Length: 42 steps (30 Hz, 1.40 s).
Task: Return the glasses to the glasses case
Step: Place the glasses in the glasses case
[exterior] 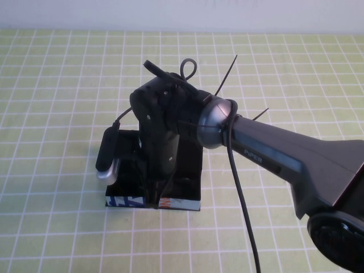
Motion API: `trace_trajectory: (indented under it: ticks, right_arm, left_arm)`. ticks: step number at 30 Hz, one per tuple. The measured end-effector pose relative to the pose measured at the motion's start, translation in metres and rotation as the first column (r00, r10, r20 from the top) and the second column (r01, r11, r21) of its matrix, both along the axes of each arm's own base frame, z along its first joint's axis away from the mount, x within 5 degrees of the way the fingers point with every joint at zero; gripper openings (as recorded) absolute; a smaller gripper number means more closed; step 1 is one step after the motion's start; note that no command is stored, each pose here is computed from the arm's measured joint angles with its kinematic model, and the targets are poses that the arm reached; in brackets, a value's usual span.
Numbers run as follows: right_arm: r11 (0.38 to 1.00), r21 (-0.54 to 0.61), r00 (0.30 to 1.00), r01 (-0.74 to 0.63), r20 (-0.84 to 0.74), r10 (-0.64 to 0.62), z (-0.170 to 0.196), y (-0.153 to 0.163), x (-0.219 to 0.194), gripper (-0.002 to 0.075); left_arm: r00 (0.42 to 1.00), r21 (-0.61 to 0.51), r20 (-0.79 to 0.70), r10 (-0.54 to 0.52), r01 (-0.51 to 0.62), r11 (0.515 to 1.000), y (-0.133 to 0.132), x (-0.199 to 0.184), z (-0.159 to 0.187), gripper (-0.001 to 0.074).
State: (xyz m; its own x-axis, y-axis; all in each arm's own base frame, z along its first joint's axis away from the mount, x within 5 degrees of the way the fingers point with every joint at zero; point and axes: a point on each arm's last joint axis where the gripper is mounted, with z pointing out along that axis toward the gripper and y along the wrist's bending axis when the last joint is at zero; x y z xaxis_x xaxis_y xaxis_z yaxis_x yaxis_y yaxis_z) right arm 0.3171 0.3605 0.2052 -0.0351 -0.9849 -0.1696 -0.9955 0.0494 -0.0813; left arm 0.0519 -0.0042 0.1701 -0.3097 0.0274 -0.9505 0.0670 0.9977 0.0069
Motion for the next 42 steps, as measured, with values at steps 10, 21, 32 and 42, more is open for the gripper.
trace_trajectory:
  ticks: [10, 21, 32, 42]
  right_arm:
    - [1.000, 0.014, 1.000, 0.016, 0.026, -0.017, 0.009, 0.000, 0.002, 0.0301]
    - [0.979, 0.110, 0.975, 0.170, 0.127, -0.184, 0.074, -0.022, 0.002, 0.0283]
    - [0.949, 0.155, 0.945, 0.275, 0.141, -0.297, 0.098, -0.055, 0.022, -0.0003]
    - [0.876, 0.268, 0.911, 0.401, -0.014, -0.412, 0.110, -0.090, 0.044, -0.0011]
  left_arm:
    - [1.000, 0.000, 0.000, 0.000, 0.000, 1.000, 0.000, 0.000, 0.000, -0.0002]
    - [1.000, 0.000, 0.000, 0.000, 0.000, 1.000, 0.000, 0.000, 0.000, -0.0002]
    - [1.000, 0.000, 0.000, 0.000, 0.000, 1.000, 0.000, 0.000, 0.000, -0.0002]
    - [1.000, 0.000, 0.000, 0.000, 0.000, 1.000, 0.000, 0.000, 0.000, -0.0002]
